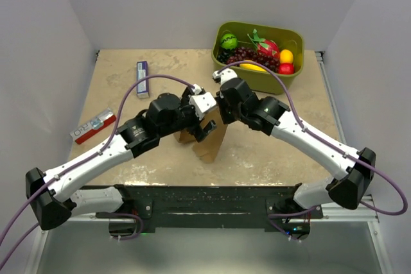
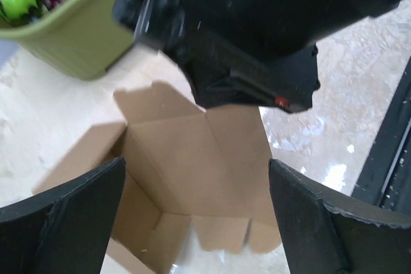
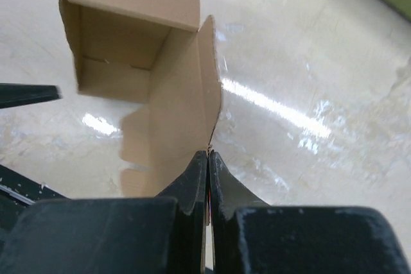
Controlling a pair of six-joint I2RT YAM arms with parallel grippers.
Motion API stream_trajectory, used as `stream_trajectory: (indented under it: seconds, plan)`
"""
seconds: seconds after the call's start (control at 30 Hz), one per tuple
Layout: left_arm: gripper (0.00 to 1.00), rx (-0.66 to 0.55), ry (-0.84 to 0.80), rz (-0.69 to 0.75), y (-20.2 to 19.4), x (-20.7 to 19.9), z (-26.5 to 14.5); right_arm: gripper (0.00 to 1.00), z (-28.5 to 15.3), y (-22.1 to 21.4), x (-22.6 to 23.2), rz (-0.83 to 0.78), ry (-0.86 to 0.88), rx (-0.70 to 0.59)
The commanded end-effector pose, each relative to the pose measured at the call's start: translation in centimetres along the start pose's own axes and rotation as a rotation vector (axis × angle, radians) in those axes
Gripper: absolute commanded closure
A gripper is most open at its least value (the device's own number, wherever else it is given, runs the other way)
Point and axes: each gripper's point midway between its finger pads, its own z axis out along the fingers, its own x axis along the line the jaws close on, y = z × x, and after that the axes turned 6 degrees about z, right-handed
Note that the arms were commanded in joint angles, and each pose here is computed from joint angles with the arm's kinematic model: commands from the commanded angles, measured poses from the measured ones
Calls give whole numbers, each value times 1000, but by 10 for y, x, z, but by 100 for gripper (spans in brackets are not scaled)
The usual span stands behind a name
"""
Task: Fold the paper box
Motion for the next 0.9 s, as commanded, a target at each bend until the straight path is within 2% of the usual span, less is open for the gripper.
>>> stream_trajectory:
  seconds: [0.0, 0.17, 0.37, 0.5, 0.87]
  plan:
    - [3, -142, 21, 88, 62, 32, -13, 100, -24, 31, 4, -178, 58, -41]
    - [2, -193, -11, 189, 93, 34, -38, 100, -39, 48, 3, -287, 65, -56]
    - [0, -182, -43, 234, 80, 41, -38, 100, -54, 59, 7, -368, 114, -89]
    - [0, -125, -45, 246, 59, 41, -24, 100, -62, 63, 9, -381, 139, -91]
    - [0, -160, -52, 280, 35, 31, -15, 100, -78, 44, 28, -358, 291, -55]
